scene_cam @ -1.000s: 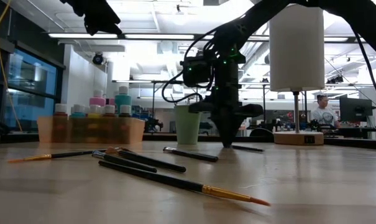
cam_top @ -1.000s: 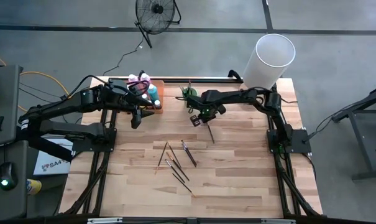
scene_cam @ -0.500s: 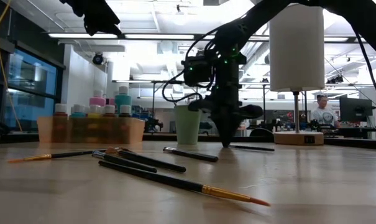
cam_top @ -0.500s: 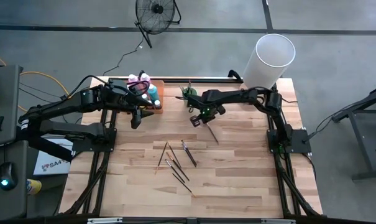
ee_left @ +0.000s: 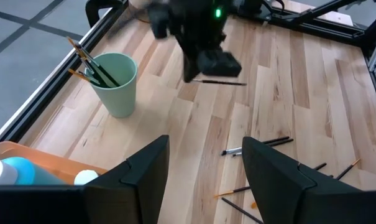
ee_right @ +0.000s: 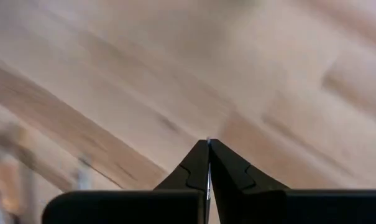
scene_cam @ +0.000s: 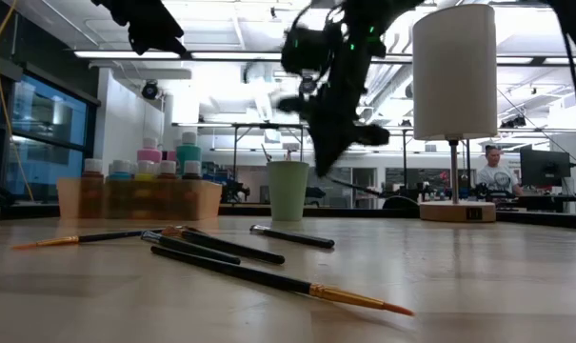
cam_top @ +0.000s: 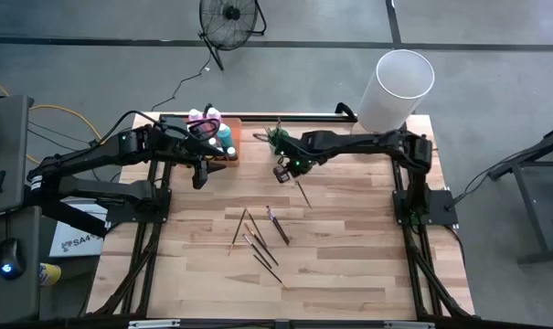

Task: Pick & Place Paint Supplies
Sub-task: Put the black paint brush into the green cup

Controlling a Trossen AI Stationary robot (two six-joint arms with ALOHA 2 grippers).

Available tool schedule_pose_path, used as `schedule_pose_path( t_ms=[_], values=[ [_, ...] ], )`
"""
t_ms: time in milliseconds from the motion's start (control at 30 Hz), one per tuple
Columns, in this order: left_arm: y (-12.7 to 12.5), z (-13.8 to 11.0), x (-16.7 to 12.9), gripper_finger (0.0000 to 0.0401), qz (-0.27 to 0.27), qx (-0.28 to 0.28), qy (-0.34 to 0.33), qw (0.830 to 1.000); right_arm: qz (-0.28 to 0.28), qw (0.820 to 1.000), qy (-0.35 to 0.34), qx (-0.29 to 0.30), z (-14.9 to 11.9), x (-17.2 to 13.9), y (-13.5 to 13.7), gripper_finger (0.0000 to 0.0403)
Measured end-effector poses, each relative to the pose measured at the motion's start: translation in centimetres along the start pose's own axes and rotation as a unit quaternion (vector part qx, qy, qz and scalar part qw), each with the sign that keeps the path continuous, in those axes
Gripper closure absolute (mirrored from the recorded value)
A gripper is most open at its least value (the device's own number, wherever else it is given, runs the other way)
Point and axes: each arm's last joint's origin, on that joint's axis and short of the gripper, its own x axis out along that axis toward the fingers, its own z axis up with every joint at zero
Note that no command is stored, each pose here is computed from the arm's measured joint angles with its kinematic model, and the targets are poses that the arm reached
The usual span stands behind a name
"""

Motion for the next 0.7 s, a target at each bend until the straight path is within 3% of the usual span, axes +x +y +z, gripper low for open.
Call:
schedule_pose_path(
  t_ms=[100,200,400,567,700],
  values=[
    [0.0,0.0,0.0,0.0201,0.0,0.0,0.0,1.0,0.031,0.996,-0.079,0.008,0.7,-2.7,0.6,0.0399],
    [0.0,0.0,0.0,0.0201,0.0,-0.002,0.0,1.0,0.063,0.982,-0.18,0.008,1.7,-5.8,1.1,0.0399],
    [0.0,0.0,0.0,0.0201,0.0,-0.004,0.0,1.0,0.071,0.926,-0.371,-0.024,3.4,-10.0,1.9,0.0399],
    [0.0,0.0,0.0,0.0201,0.0,-0.005,-0.001,1.0,0.024,0.891,-0.45,-0.047,4.8,-9.9,2.1,0.0399],
    [0.0,0.0,0.0,0.0201,0.0,-0.006,0.0,1.0,-0.014,0.891,-0.451,-0.043,5.6,-7.9,1.8,0.0399]
  ],
)
